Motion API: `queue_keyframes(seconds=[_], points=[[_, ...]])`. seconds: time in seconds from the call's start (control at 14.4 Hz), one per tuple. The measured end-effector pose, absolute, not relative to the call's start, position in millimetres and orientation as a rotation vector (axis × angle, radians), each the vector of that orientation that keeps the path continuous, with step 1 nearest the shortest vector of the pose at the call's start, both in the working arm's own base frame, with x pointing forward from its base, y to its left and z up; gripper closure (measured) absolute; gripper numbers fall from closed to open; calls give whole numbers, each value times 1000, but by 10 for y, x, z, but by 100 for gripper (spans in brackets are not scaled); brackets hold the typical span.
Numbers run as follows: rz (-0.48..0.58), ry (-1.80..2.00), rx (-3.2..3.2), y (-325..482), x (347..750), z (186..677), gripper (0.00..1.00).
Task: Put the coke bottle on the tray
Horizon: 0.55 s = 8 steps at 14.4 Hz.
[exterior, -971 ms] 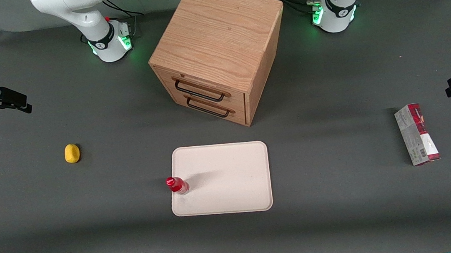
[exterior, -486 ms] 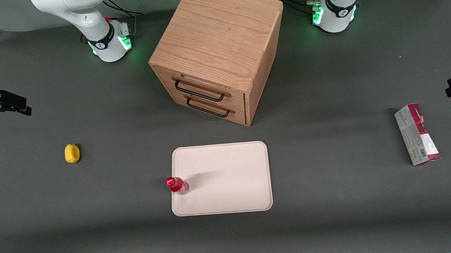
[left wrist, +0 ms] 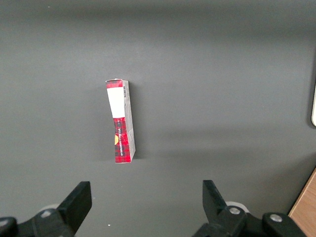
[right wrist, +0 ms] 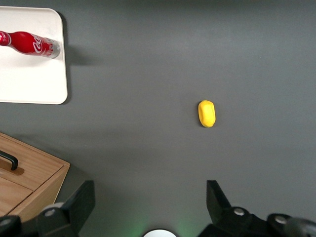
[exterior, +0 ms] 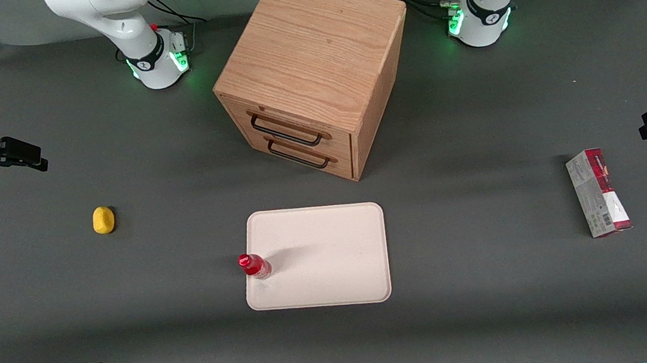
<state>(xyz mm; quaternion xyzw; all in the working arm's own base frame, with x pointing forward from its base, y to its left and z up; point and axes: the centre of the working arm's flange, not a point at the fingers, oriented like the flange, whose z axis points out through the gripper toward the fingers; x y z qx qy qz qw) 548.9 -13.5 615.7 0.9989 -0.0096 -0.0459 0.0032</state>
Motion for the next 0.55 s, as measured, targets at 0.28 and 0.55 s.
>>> queue_keyframes(seconds=[0.28,0.55], points=[[-143,-25,3132,-118,5487,6162,0],[-143,-25,3132,-116,5487,6164,0]])
